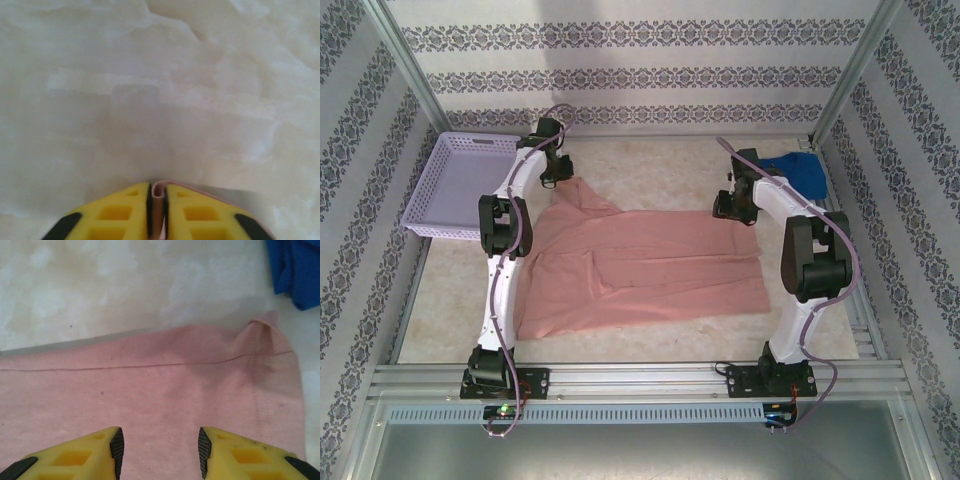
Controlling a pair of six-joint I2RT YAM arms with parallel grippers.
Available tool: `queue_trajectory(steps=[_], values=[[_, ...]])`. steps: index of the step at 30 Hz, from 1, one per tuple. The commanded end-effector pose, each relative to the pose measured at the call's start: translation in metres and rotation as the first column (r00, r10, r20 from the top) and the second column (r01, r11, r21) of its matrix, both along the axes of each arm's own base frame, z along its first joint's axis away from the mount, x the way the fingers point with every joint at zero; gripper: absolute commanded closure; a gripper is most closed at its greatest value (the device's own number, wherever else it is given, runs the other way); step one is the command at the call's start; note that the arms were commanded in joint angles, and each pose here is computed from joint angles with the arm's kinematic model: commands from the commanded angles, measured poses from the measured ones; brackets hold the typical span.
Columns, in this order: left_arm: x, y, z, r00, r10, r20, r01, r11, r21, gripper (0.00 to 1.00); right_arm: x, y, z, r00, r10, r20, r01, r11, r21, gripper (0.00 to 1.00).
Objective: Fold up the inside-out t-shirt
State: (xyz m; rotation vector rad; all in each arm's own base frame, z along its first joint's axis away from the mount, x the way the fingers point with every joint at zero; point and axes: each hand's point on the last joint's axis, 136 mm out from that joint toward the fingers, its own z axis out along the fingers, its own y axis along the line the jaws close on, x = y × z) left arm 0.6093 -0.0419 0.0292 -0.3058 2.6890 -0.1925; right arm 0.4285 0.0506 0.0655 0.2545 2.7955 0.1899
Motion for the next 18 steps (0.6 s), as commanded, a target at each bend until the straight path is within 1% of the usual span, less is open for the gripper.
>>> queue_trajectory(steps=[1,4,6,9,14,18], values=[[-0.011,0.006,-0.008,0.998,0.005,-0.062,-0.006,1.000,-0.019,0.92,0.011,-0.013,0.025,0.998,-0.027,0.056,0.029,0.999,-0.027,0.54],[-0.005,0.011,0.003,0.999,0.013,-0.030,-0.014,1.000,-0.027,0.97,0.017,-0.030,0.026,0.996,-0.078,0.050,0.081,0.996,-0.043,0.53],[0.000,0.014,0.014,1.000,0.012,0.002,-0.012,1.000,-0.023,1.00,0.024,-0.047,0.028,0.990,-0.121,0.068,0.126,0.989,-0.072,0.51],[0.003,0.016,0.024,1.000,0.011,0.028,-0.011,1.000,-0.019,1.00,0.035,-0.061,0.021,0.986,-0.153,0.059,0.157,0.985,-0.074,0.49],[0.007,0.018,0.034,0.998,0.013,0.054,-0.012,1.000,-0.017,1.00,0.047,-0.064,0.004,0.989,-0.148,0.007,0.148,0.984,-0.100,0.47],[0.011,0.023,0.045,0.996,0.022,0.085,-0.021,1.000,-0.018,1.00,0.046,-0.062,-0.011,0.992,-0.119,-0.045,0.114,0.987,-0.111,0.50]])
